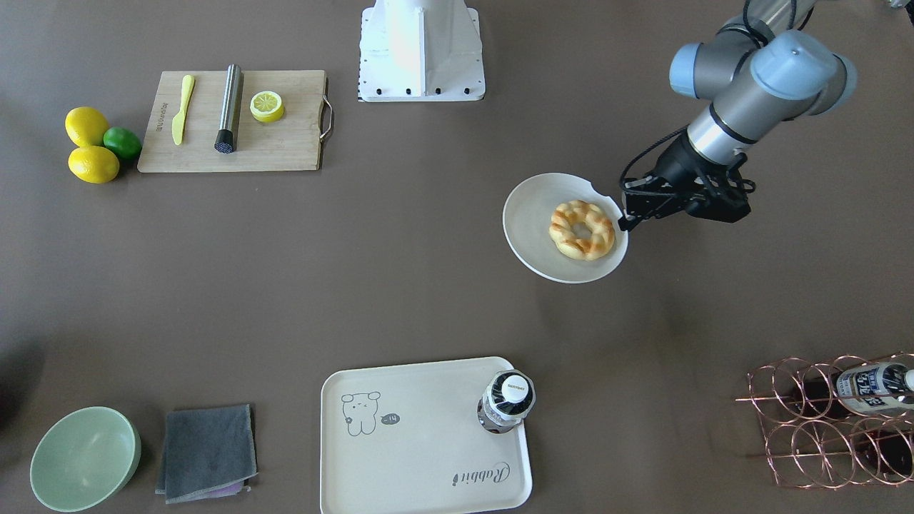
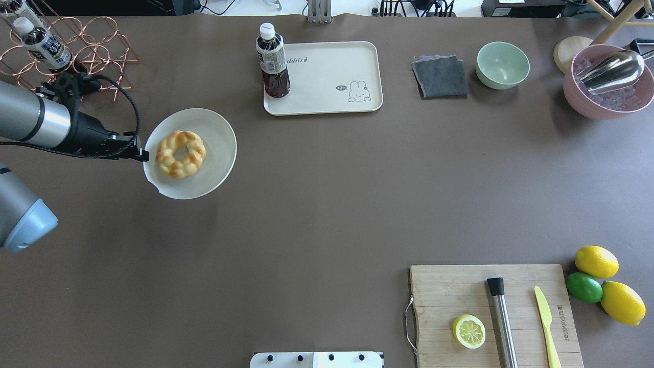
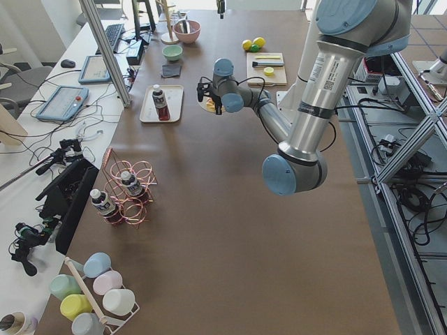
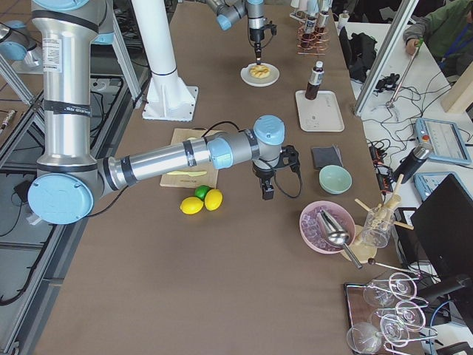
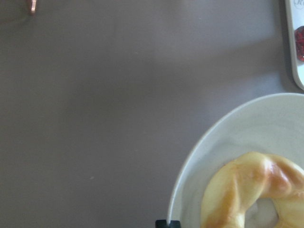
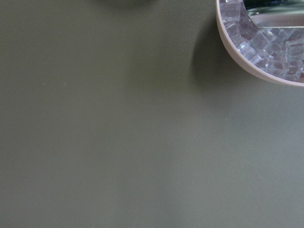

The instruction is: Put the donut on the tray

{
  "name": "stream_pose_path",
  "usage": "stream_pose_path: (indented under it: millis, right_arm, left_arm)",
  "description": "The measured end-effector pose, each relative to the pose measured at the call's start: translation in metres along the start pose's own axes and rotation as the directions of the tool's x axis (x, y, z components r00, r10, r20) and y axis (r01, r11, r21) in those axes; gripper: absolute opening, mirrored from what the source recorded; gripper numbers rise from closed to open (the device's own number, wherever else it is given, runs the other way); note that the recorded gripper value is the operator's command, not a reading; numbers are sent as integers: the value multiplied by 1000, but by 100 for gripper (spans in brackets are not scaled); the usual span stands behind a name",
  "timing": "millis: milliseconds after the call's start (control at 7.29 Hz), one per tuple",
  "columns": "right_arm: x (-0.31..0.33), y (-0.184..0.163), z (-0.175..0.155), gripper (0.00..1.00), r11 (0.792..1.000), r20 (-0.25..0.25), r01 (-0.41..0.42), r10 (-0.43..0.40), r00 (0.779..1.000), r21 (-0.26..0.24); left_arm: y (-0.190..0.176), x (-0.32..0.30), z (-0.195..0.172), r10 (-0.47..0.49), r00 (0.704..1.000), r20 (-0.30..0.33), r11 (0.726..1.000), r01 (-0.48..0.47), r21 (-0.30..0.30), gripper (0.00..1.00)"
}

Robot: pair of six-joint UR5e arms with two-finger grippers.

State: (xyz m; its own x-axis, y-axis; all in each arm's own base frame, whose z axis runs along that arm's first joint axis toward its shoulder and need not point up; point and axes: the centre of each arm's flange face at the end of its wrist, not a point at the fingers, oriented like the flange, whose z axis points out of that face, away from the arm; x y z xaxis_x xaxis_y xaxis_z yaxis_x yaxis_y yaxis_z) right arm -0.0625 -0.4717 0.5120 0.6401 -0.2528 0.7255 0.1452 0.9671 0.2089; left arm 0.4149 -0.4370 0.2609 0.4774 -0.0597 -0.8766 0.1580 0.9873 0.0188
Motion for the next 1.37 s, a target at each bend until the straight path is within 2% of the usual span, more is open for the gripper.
stream_pose_path:
  millis: [275, 412, 686, 824, 1098, 1373]
  right_arm:
    - [-48, -10, 25, 100, 998, -15, -56, 56, 998, 36]
    - [-82, -15, 42, 99, 993, -3, -95, 95, 995, 65]
    - [-163, -38, 64, 98, 979, 60, -187, 183, 981, 82]
    - [-207, -48, 68, 96, 967, 104, -243, 235, 966, 72]
    - [-281, -54, 68, 88, 934, 180, -356, 344, 922, 37]
    - [-332, -37, 79, 72, 907, 200, -420, 410, 890, 11]
  left_arm:
    - [40, 83, 14, -25, 998, 51, 1000, 25, 1, 0]
    - [58, 113, 17, -37, 997, 67, 999, 37, 4, 0]
    - [83, 155, 29, -72, 995, 72, 997, 71, 21, 0]
    - [89, 175, 38, -91, 993, 77, 995, 88, 37, 0]
    - [104, 201, 54, -102, 991, 87, 994, 97, 59, 0]
    - [112, 218, 56, -113, 991, 77, 991, 108, 73, 0]
